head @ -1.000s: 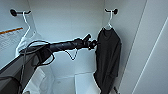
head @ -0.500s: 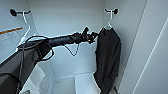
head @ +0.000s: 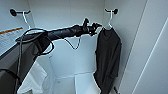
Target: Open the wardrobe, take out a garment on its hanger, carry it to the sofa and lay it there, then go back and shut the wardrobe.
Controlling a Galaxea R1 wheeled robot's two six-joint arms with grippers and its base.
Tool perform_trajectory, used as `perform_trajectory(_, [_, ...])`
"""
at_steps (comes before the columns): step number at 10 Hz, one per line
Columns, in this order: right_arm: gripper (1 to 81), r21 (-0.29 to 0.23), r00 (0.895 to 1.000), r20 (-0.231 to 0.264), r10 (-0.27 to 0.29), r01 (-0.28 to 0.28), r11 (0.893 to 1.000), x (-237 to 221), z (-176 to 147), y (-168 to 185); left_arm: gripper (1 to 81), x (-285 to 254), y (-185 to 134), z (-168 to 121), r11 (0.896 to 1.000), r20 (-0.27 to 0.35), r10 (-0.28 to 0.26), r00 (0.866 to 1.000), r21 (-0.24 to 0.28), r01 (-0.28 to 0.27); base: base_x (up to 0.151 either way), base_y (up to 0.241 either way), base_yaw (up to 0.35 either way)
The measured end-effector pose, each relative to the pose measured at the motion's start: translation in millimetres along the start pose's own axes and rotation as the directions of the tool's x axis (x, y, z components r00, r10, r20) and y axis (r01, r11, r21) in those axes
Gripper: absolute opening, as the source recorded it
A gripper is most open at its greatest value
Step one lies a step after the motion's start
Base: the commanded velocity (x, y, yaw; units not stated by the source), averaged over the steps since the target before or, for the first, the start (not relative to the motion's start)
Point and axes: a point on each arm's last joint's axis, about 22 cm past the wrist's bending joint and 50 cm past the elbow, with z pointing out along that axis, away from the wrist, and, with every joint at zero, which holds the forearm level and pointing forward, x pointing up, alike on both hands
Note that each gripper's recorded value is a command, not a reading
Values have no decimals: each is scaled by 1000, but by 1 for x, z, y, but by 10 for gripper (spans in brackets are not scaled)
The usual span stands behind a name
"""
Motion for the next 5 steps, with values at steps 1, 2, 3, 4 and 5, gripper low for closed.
perform_trajectory(1, [811,0,1000,0,-1,1,1000,0,0,0,811,-3,12,3,1000,4,9,1000,-13,-9,0,0,0])
perform_trajectory(2, [811,0,1000,0,0,0,1000,0,0,0,811,-11,27,8,999,17,20,1000,-36,-19,0,0,0])
perform_trajectory(3, [811,1,1000,0,0,0,1000,0,0,-1,811,-21,40,13,998,32,32,999,-55,-30,0,0,0])
perform_trajectory(4, [811,1,1000,0,0,0,1000,0,0,-1,811,-30,51,17,996,46,38,998,-82,-35,0,0,0])
perform_trajectory(5, [811,-1,1000,0,1,-1,1000,0,0,-1,811,-34,55,17,995,55,40,998,-95,-34,0,0,0])
